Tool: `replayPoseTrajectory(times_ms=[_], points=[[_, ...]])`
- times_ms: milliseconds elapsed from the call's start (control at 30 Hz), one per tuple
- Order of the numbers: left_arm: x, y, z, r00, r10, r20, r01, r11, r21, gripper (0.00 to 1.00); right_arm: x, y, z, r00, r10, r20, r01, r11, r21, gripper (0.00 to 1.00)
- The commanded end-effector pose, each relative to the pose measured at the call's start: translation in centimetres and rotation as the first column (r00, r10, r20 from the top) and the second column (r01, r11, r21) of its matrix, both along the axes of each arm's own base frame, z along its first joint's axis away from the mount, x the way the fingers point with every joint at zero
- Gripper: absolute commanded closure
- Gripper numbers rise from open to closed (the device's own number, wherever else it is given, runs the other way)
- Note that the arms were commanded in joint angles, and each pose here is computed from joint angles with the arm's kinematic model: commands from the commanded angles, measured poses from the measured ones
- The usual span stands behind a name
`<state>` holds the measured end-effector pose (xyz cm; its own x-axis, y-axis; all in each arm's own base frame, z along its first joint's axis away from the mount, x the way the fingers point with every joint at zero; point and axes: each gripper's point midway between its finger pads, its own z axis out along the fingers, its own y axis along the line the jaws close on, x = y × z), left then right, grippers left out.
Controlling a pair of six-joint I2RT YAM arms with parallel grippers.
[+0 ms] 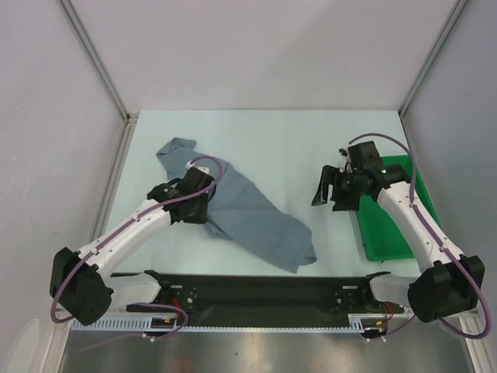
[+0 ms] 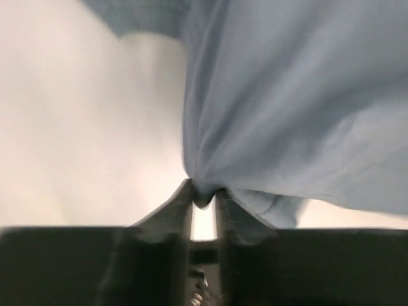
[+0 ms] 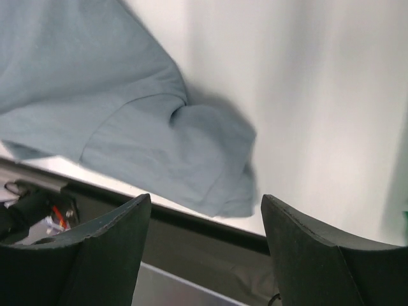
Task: Fold and stack the t-shirts
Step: Flatten the tshirt out
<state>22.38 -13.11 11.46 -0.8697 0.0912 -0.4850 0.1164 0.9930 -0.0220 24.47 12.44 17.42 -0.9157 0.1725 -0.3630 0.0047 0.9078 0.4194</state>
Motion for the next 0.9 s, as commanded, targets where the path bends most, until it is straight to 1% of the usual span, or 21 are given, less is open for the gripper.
replayPoseTrajectory(times_ms=[0, 33, 67, 100, 167, 200, 233, 267, 300, 333, 367, 400, 433, 467, 500, 567, 600, 667, 733, 800, 867], points=[[-1.9, 3.1, -0.5, 0.988, 0.144, -0.056, -0.14, 0.988, 0.072, 0.71, -0.6, 2.1, -0.3, 0.999, 0.044, -0.032, -0.041, 0.996, 0.084, 0.24], [-1.7, 3.1, 0.0, 0.982, 0.184, -0.049, -0.181, 0.982, 0.051, 0.67, -0.9, 2.2, -0.6, 0.998, 0.038, -0.049, -0.033, 0.996, 0.086, 0.23], [-1.6, 3.1, 0.5, 0.979, 0.197, -0.048, -0.195, 0.98, 0.038, 0.7, -1.0, 2.1, -0.9, 0.998, 0.037, -0.059, -0.032, 0.996, 0.082, 0.24], [-1.1, 2.8, 1.5, 0.977, 0.21, -0.029, -0.21, 0.978, 0.014, 0.62, -1.4, 2.0, -1.1, 0.996, 0.037, -0.08, -0.031, 0.997, 0.076, 0.23], [-0.5, 1.8, 2.7, 0.983, 0.183, -0.014, -0.183, 0.983, -0.033, 0.49, -1.8, 1.9, -1.4, 0.995, 0.04, -0.097, -0.033, 0.997, 0.07, 0.24], [0.3, -0.2, 3.7, 0.991, 0.129, 0.019, -0.126, 0.987, -0.098, 0.46, -2.0, 1.8, -1.4, 0.994, 0.042, -0.1, -0.036, 0.997, 0.068, 0.24], [0.1, -2.6, 4.3, 0.999, 0.026, 0.024, -0.022, 0.986, -0.163, 0.45, -2.1, 1.6, -1.5, 0.995, 0.04, -0.096, -0.035, 0.998, 0.057, 0.24], [-0.1, -5.0, 4.1, 0.998, -0.055, 0.019, 0.057, 0.978, -0.201, 0.44, -2.3, 1.4, -1.7, 0.995, 0.044, -0.095, -0.039, 0.998, 0.049, 0.24], [-1.0, -9.2, 5.3, 0.981, -0.186, 0.063, 0.196, 0.95, -0.245, 0.44, -2.3, 1.2, -1.8, 0.995, 0.037, -0.09, -0.034, 0.998, 0.044, 0.23], [-1.7, -11.4, 5.1, 0.962, -0.268, 0.057, 0.274, 0.933, -0.235, 0.44, -2.3, 1.0, -1.8, 0.995, 0.033, -0.094, -0.029, 0.999, 0.041, 0.23], [-2.7, -13.7, 3.4, 0.937, -0.35, -0.004, 0.341, 0.915, -0.216, 0.45, -2.4, 0.9, -1.9, 0.995, 0.029, -0.098, -0.026, 0.999, 0.038, 0.23], [-4.1, -16.9, 4.1, 0.886, -0.464, 0.025, 0.458, 0.863, -0.215, 0.5, -2.3, 0.3, -2.1, 0.993, 0.006, -0.117, -0.003, 0.999, 0.032, 0.24], [-5.2, -18.6, 3.8, 0.858, -0.514, 0.011, 0.503, 0.834, -0.228, 0.53, -2.3, -0.2, -2.2, 0.992, -0.016, -0.125, 0.018, 1.0, 0.018, 0.24], [-6.1, -19.9, 2.2, 0.835, -0.55, -0.034, 0.53, 0.818, -0.223, 0.56, -2.2, -0.7, -2.2, 0.99, -0.039, -0.135, 0.042, 0.999, 0.015, 0.24], [-7.5, -22.0, 2.4, 0.801, -0.598, -0.012, 0.579, 0.78, -0.238, 0.6, -1.9, -2.0, -2.1, 0.985, -0.1, -0.142, 0.103, 0.995, 0.013, 0.23], [-9.1, -23.5, 1.8, 0.773, -0.635, -0.006, 0.616, 0.752, -0.236, 0.62, -1.5, -3.2, -1.8, 0.978, -0.152, -0.143, 0.156, 0.987, 0.02, 0.24], [-10.5, -24.5, 1.1, 0.758, -0.652, -0.01, 0.633, 0.739, -0.23, 0.64, -1.1, -4.2, -1.4, 0.971, -0.198, -0.133, 0.195, 0.98, -0.036, 0.24], [-11.8, -25.1, 0.3, 0.754, -0.656, -0.011, 0.64, 0.739, -0.208, 0.67, -0.6, -4.9, -1.0, 0.966, -0.23, -0.121, 0.223, 0.972, -0.07, 0.24], [-13.4, -25.9, -0.6, 0.745, -0.667, -0.012, 0.656, 0.736, -0.165, 0.67, 0.0, -5.8, -0.2, 0.955, -0.281, -0.091, 0.273, 0.958, -0.087, 0.24], [-14.7, -26.5, -1.3, 0.745, -0.667, -0.017, 0.658, 0.738, -0.152, 0.67, 0.5, -5.9, 0.1, 0.956, -0.284, -0.074, 0.277, 0.957, -0.09, 0.25], [-15.2, -26.7, -2.7, 0.758, -0.65, -0.05, 0.637, 0.755, -0.156, 0.67, 0.8, -5.7, 0.4, 0.958, -0.279, -0.066, 0.274, 0.959, -0.078, 0.25]])
